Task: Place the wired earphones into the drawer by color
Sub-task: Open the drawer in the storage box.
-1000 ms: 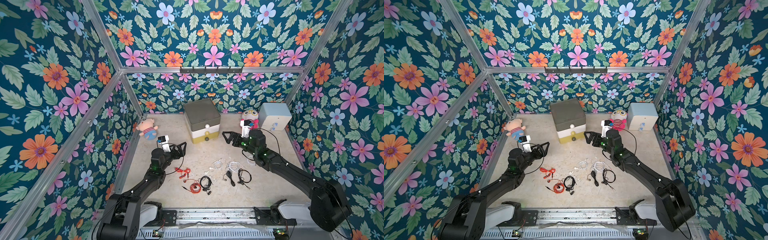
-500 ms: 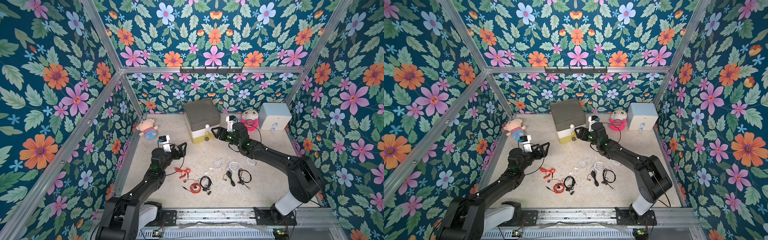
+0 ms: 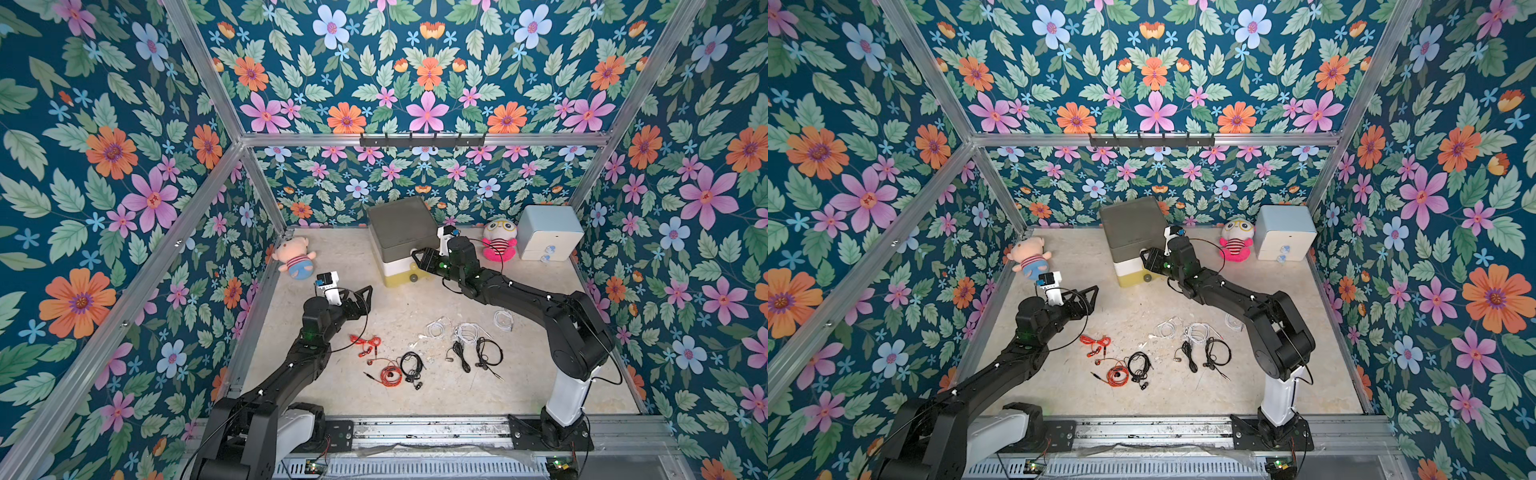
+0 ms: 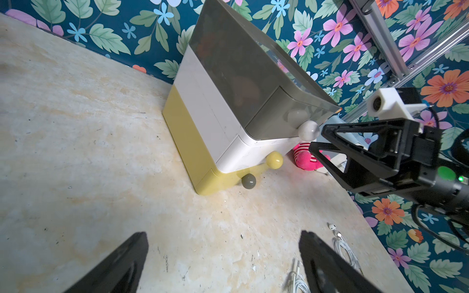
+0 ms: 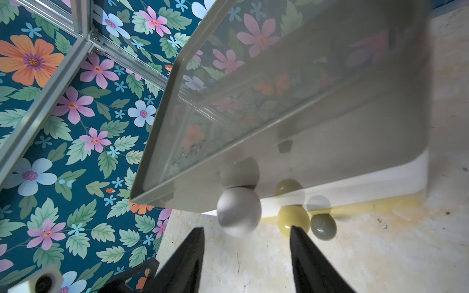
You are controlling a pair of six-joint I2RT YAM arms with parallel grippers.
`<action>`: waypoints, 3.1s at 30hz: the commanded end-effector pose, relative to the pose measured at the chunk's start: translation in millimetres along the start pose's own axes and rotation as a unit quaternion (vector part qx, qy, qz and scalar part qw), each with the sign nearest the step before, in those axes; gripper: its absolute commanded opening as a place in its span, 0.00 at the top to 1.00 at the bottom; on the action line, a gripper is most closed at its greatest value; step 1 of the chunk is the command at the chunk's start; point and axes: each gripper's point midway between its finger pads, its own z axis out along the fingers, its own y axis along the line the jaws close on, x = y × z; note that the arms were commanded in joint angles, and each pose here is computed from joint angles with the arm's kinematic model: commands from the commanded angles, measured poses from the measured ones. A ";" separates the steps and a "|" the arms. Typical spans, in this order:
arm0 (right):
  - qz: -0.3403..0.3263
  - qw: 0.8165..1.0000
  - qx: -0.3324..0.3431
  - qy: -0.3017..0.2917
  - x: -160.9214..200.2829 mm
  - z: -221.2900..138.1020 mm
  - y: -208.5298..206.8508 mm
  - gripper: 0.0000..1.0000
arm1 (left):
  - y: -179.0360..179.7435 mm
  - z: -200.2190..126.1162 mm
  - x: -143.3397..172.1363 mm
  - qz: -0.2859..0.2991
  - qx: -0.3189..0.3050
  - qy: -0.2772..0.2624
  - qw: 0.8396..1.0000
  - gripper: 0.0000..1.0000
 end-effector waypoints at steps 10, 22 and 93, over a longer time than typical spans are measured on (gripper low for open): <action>0.002 1.000 0.022 -0.007 -7.0 12.9 -1.6 0.56 | -4.4 0.1 -3.2 0.009 0.010 -0.005 1.000 0.01; 0.006 1.000 0.028 -0.008 -11.2 16.3 -0.8 0.64 | -5.2 -0.8 -3.9 0.011 0.009 -0.007 1.000 0.01; -0.014 0.998 0.059 -0.008 35.1 -102.0 -14.6 0.19 | -4.2 -16.2 -13.7 0.026 -0.019 -0.023 0.999 0.01</action>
